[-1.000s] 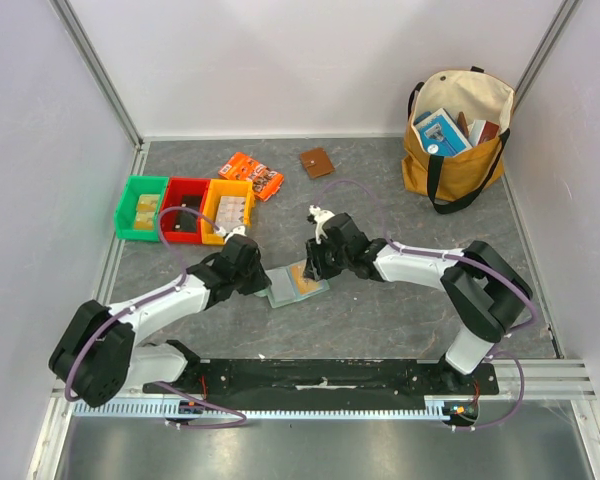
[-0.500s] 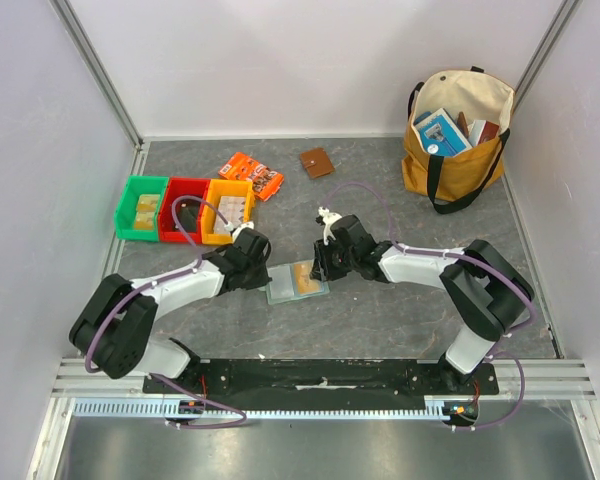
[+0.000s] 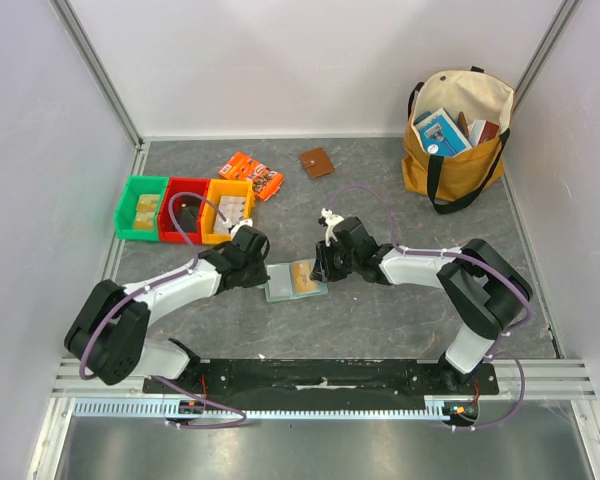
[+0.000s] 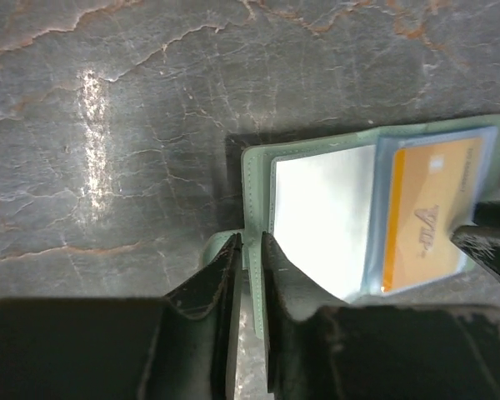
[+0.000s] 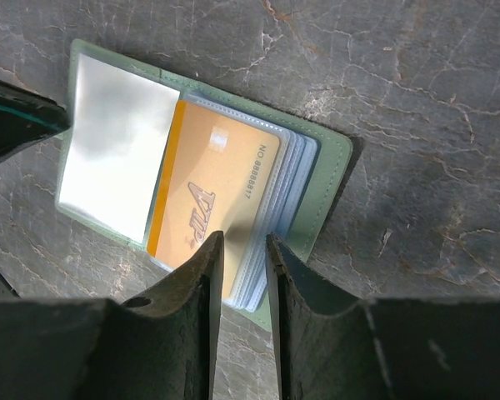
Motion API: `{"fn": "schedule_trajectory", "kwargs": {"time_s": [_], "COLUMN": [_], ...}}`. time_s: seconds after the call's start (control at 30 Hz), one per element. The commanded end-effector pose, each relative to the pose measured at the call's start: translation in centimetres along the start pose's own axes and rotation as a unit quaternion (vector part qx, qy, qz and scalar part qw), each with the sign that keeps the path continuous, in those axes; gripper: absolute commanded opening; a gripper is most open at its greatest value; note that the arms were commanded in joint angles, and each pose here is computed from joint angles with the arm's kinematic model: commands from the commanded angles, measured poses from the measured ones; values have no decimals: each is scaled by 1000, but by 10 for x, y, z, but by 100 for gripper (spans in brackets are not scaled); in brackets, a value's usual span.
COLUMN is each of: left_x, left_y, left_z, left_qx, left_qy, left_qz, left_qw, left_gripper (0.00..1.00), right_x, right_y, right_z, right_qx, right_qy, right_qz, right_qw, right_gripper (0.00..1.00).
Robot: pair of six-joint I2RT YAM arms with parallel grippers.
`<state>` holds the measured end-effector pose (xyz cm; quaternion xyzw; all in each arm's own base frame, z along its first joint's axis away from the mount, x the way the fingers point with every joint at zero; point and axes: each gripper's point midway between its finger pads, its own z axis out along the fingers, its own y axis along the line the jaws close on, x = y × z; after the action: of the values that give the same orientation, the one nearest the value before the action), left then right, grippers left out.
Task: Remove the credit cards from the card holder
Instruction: Open the card holder at the center of the board.
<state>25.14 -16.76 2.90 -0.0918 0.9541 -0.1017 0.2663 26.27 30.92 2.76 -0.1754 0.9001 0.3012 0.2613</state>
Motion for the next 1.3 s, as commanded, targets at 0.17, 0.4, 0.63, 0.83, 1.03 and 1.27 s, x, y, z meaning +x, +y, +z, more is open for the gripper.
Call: {"fn": "schedule_trajectory", "kwargs": {"time_s": [0.17, 0.4, 0.63, 0.83, 1.03, 1.27], "left_x": [-58, -68, -42, -27, -18, -14], "left_y": [-48, -92, -99, -92, -87, -82], "left_z": [-70, -105, -70, -44, -21, -6], "left_qx": [97, 203, 233, 232, 226, 253], "left_qy": [-67, -62, -35, -36, -34, -24], "left_qz": [-8, -24, -48, -49, -42, -53], "left_qw": [993, 977, 971, 971, 973, 966], "left_gripper": [32, 36, 51, 60, 55, 49], "right_x": [14, 13, 12, 17, 19, 24], "right_y": [-7, -6, -3, 3, 4, 1], "right_z": [1, 0, 0, 1, 1, 3], "right_qx": [9, 6, -1, -19, -24, -22], "right_qy": [16, 12, 11, 14, 15, 22], "right_qz": [0, 0, 8, 18, 20, 20], "right_qw": [1000, 1000, 1000, 1000, 999, 999], "right_gripper": [34, 34, 29, 26, 25, 24]}}
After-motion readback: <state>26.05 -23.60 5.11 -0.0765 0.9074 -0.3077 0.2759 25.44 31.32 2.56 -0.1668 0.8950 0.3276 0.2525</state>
